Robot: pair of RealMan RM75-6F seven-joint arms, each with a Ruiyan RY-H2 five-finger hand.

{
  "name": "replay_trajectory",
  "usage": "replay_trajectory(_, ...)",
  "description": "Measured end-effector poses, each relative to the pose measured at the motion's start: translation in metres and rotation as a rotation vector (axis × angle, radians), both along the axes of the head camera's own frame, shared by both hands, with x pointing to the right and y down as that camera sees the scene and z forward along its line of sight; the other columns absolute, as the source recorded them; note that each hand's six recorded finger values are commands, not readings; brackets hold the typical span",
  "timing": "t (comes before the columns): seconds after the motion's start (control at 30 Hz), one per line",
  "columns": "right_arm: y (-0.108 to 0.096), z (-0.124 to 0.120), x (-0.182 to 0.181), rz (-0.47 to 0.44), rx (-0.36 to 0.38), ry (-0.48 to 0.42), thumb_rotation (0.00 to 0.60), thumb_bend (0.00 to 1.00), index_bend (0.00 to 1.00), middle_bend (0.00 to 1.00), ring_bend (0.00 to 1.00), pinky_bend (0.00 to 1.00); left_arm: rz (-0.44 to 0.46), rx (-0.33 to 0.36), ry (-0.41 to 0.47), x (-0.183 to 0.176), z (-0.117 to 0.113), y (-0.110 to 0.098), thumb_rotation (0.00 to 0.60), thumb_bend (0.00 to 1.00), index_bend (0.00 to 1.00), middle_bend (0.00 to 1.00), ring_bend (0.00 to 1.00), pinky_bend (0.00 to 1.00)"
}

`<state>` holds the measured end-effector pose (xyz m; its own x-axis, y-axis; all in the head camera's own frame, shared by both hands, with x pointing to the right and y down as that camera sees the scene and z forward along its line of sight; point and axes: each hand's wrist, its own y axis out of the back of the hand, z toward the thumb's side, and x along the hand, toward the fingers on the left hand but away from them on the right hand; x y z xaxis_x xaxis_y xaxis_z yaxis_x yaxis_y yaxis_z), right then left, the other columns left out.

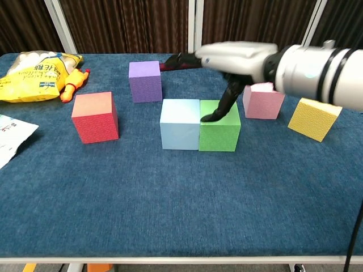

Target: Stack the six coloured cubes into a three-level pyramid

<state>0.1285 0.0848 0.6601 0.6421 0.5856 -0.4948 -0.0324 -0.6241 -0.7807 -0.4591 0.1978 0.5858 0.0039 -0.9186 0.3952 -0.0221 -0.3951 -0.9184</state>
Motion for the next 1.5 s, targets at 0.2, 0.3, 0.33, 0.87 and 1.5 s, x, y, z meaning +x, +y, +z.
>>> replay_trajectory(0.2,-0.019,-0.033,0.058,0.109,0.128,-0.005,0.6,0.1,0.03,0.24,0.07,0.02,0.007,0.01,0.005,0.002,-0.003,-0.003,0.6,0.0,0.17,0.14,0.06,0.08)
replay_trajectory(0.3,-0.025,-0.044,0.095,0.15,0.177,0.029,0.6,0.1,0.07,0.28,0.12,0.06,0.011,0.013,0.012,0.004,-0.003,-0.005,0.6,0.0,0.17,0.14,0.06,0.08)
replay_trajectory(0.33,-0.027,-0.046,0.109,0.157,0.184,0.054,0.6,0.1,0.07,0.29,0.13,0.09,0.013,0.014,0.015,0.005,-0.003,-0.006,0.6,0.0,0.17,0.14,0.06,0.08)
replay_trajectory(0.87,-0.03,-0.012,0.203,0.074,0.159,0.372,0.6,0.0,0.07,0.17,0.01,0.05,0.052,0.005,0.119,0.026,-0.006,-0.022,0.6,0.0,0.17,0.14,0.06,0.08)
replay_trajectory(1.5,-0.024,0.027,0.206,-0.161,0.213,0.504,0.6,0.0,0.12,0.16,0.0,0.01,0.038,-0.004,0.11,0.027,-0.009,-0.02,0.6,0.0,0.17,0.13,0.06,0.08)
